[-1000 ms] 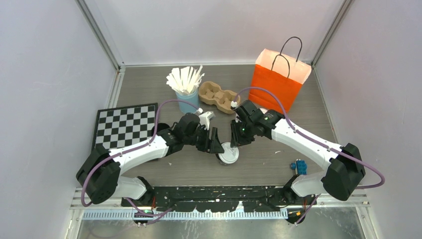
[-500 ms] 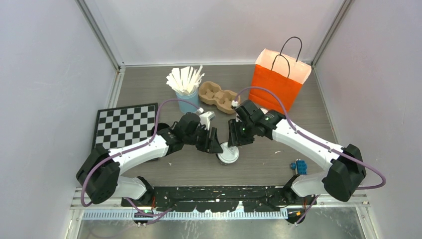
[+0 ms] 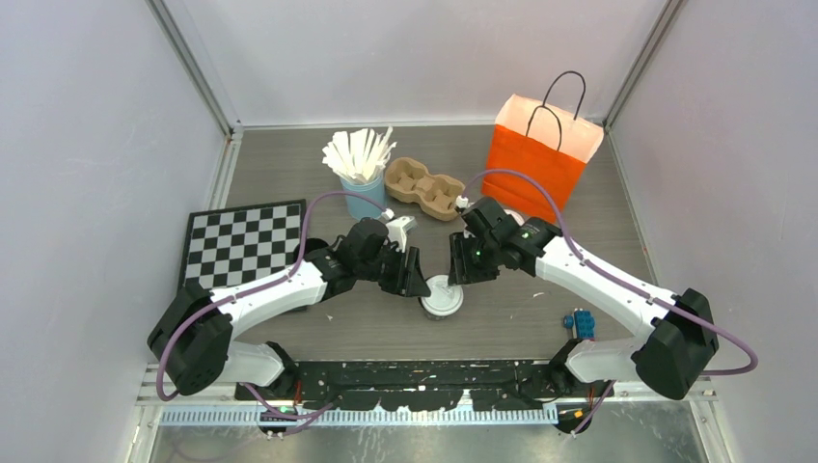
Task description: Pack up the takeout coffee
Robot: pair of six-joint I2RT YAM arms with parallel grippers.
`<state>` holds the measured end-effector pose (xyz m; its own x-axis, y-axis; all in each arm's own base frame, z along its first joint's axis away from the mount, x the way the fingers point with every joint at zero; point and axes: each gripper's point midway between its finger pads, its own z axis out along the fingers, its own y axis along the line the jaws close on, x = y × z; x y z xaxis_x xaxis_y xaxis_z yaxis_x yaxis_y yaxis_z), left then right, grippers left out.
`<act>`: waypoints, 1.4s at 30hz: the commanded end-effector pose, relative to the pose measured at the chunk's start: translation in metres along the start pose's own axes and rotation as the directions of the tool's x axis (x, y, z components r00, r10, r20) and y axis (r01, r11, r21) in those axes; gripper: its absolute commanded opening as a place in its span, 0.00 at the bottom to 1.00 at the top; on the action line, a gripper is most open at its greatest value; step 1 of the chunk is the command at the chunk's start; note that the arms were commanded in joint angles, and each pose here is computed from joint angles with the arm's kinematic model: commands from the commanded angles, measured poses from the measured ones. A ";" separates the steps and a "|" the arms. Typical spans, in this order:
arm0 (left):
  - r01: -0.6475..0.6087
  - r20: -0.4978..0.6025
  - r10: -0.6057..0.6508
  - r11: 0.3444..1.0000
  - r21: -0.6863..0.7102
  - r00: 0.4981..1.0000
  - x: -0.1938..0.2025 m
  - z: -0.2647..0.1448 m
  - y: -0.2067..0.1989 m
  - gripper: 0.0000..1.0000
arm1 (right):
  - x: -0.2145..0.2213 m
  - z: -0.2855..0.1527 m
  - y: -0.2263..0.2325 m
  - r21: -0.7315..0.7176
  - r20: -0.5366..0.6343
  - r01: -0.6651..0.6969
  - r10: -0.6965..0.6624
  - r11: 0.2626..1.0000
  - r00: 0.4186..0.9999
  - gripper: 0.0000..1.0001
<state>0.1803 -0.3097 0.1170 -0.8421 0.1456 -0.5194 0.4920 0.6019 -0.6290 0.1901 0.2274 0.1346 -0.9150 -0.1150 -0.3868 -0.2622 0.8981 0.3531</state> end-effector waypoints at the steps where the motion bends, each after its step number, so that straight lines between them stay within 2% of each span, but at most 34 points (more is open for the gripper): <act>1: -0.046 0.055 0.045 0.999 0.013 0.997 -0.019 -0.008 -0.011 0.44 | -0.004 0.003 0.000 0.001 0.019 -0.009 0.009 1.000 1.000 0.42; 8: -0.040 0.049 0.039 0.999 0.014 0.998 -0.018 -0.006 -0.010 0.44 | -0.001 0.012 0.004 -0.026 -0.006 -0.015 0.015 1.000 1.000 0.33; 15: -0.039 0.057 0.037 0.999 0.028 0.998 -0.020 -0.005 -0.013 0.44 | 0.000 0.017 0.007 -0.044 -0.013 -0.012 0.012 0.999 1.000 0.31; 33: -0.045 0.063 0.046 0.999 -0.020 0.997 -0.021 -0.013 -0.008 0.63 | -0.004 0.017 0.009 -0.053 0.006 -0.007 0.007 0.999 1.000 0.24; 38: -0.026 0.064 0.029 0.999 -0.047 0.998 -0.020 -0.017 -0.005 0.63 | -0.008 0.014 0.009 -0.056 0.031 0.007 -0.005 0.998 0.999 0.24; 42: 0.023 0.066 -0.022 1.000 -0.004 0.998 -0.018 -0.012 -0.010 0.64 | -0.009 0.013 0.008 -0.055 0.039 0.021 -0.019 0.998 0.999 0.24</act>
<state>0.1821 -0.3008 0.1196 -0.8420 0.1332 -0.5228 0.4752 0.6419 -0.6018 0.1902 0.2370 0.1156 -0.9249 -0.1291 -0.3577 -0.2694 0.8862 0.3768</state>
